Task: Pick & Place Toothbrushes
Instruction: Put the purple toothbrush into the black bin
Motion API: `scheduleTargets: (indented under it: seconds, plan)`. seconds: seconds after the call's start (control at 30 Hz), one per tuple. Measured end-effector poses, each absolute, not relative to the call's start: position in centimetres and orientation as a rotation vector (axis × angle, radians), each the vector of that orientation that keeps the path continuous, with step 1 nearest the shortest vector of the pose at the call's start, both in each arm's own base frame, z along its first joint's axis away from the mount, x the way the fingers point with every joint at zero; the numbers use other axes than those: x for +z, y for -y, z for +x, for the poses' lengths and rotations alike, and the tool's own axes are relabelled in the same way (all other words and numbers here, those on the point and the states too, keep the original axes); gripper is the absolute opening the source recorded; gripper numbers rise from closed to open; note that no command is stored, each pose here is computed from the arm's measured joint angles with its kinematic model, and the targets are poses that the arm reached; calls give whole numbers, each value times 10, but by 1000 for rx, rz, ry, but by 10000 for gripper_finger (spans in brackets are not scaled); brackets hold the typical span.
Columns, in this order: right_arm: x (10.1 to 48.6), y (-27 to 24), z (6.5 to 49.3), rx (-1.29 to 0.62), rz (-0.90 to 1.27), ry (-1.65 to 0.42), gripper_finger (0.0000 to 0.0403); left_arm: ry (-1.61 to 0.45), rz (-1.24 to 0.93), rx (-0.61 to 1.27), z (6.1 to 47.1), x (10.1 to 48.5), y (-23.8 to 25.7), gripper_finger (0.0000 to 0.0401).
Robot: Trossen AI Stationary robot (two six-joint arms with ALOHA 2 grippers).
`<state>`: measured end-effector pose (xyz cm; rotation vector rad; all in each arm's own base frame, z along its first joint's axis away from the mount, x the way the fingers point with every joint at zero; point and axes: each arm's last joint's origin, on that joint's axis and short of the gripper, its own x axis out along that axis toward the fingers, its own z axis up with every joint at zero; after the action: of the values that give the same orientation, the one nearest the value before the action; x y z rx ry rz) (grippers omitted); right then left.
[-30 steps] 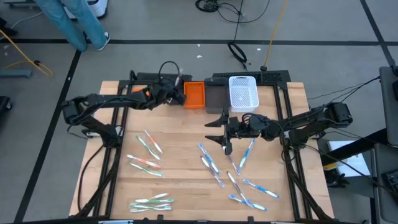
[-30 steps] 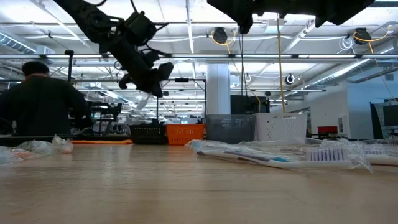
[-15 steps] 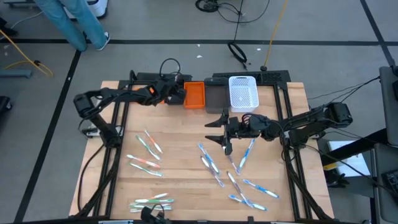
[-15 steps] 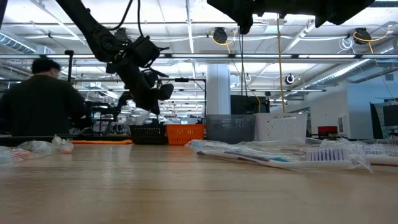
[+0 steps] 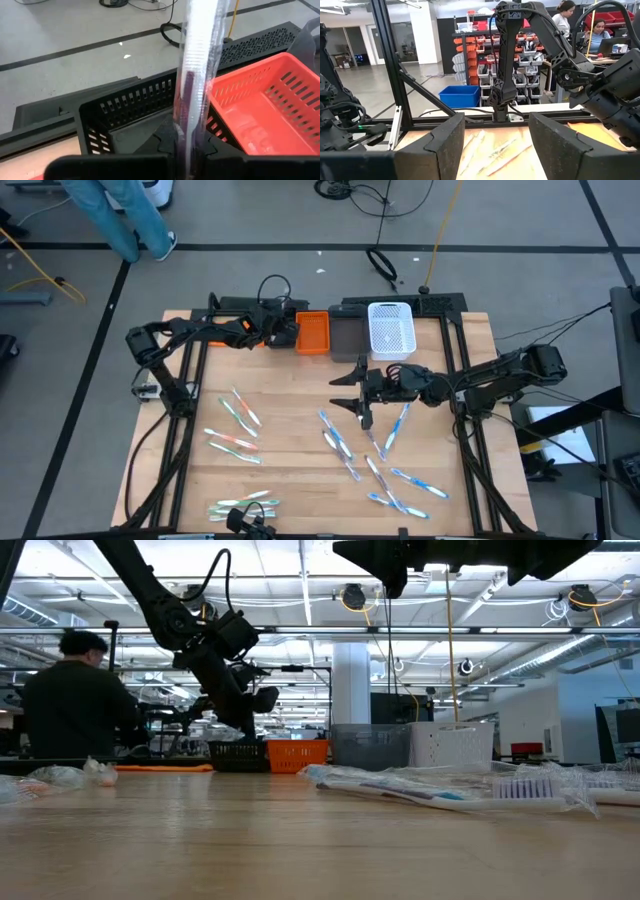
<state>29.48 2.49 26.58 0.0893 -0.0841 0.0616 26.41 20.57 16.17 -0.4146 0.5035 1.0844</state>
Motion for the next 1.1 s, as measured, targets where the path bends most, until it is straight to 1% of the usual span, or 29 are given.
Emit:
scheduleTargets:
  seconds: [0.1,0.23,0.3,0.57,0.63,0.7,0.97,1.1]
  plan:
    - [266,-25,295,61,89,85,212,-504,-417,1080,264,162,-206,7]
    - [266,-25,295,61,89,85,212,-502,-423,1080,264,162,-206,26]
    - [266,-25,295,61,89,85,212,-502,-426,1081,264,161,-205,29]
    - [266,-25,295,61,89,86,212,-527,-445,1089,263,159,-204,10]
    - [266,-25,295,61,89,85,212,-521,-453,1092,263,159,-204,10]
    - [266,-25,295,61,89,86,212,-510,-471,1098,263,159,-204,19]
    - [266,-25,295,61,89,86,212,-508,-471,1098,263,159,-204,81]
    - [266,-25,295,61,89,86,212,-508,-471,1098,263,159,-204,98]
